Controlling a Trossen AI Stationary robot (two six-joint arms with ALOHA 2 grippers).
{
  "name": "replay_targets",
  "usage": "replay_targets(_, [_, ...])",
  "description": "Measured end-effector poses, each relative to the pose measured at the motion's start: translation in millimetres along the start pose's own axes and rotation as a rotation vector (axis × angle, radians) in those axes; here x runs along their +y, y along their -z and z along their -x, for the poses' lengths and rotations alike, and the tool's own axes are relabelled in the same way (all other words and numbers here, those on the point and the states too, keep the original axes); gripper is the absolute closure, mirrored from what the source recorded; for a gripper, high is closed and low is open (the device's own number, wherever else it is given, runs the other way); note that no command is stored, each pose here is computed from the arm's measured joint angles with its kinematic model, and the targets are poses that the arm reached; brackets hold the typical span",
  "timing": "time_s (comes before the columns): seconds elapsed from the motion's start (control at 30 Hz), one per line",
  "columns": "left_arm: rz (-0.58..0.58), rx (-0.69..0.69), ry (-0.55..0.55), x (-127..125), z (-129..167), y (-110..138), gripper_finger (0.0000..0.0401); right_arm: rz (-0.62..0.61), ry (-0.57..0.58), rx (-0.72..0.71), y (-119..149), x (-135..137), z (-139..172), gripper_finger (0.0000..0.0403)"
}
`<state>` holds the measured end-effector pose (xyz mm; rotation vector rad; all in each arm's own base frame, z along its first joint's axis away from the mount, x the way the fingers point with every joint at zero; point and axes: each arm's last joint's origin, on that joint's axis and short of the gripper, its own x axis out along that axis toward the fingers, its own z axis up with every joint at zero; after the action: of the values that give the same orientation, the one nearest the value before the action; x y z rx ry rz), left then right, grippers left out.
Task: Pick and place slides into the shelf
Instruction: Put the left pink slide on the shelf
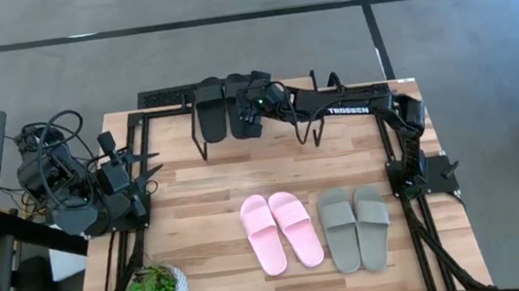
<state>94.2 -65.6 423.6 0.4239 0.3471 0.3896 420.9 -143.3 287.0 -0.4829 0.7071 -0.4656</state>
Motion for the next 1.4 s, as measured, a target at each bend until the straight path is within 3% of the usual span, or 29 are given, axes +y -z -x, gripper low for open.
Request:
replay_targets(0.37, [-0.013, 0.006, -0.002, 0.2, 0.0, 1.2, 0.0296, 0.089, -0.117, 0.116, -12.1, 2.0, 21.2, 0.0219])
replay_targets(0.6, [-0.008, 0.01, 0.003, -0.2, -0.2, 1.7, 0.0296, 0.166, -0.239, 0.216, -32.0, 7.3, 58.7, 0.0219])
replay_targets(0.77, [-0.009, 0.015, 0.01, -3.1, -1.2, 2.1, 0.0296, 0.184, -0.404, 0.274, -45.1, 16.5, 95.9, 0.0223])
replay_targets(1.0, [-0.08, 0.037, -0.019, -20.4, -9.0, 17.4, 0.0296, 0.195, -0.494, 0.374, -56.5, 26.2, 155.5, 0.0241])
replay_targets(1.4, [-0.096, -0.008, 0.018, -65.3, -26.4, 32.8, 0.0296, 0.086, -0.538, 0.138, -68.6, 34.6, 281.4, 0.0273])
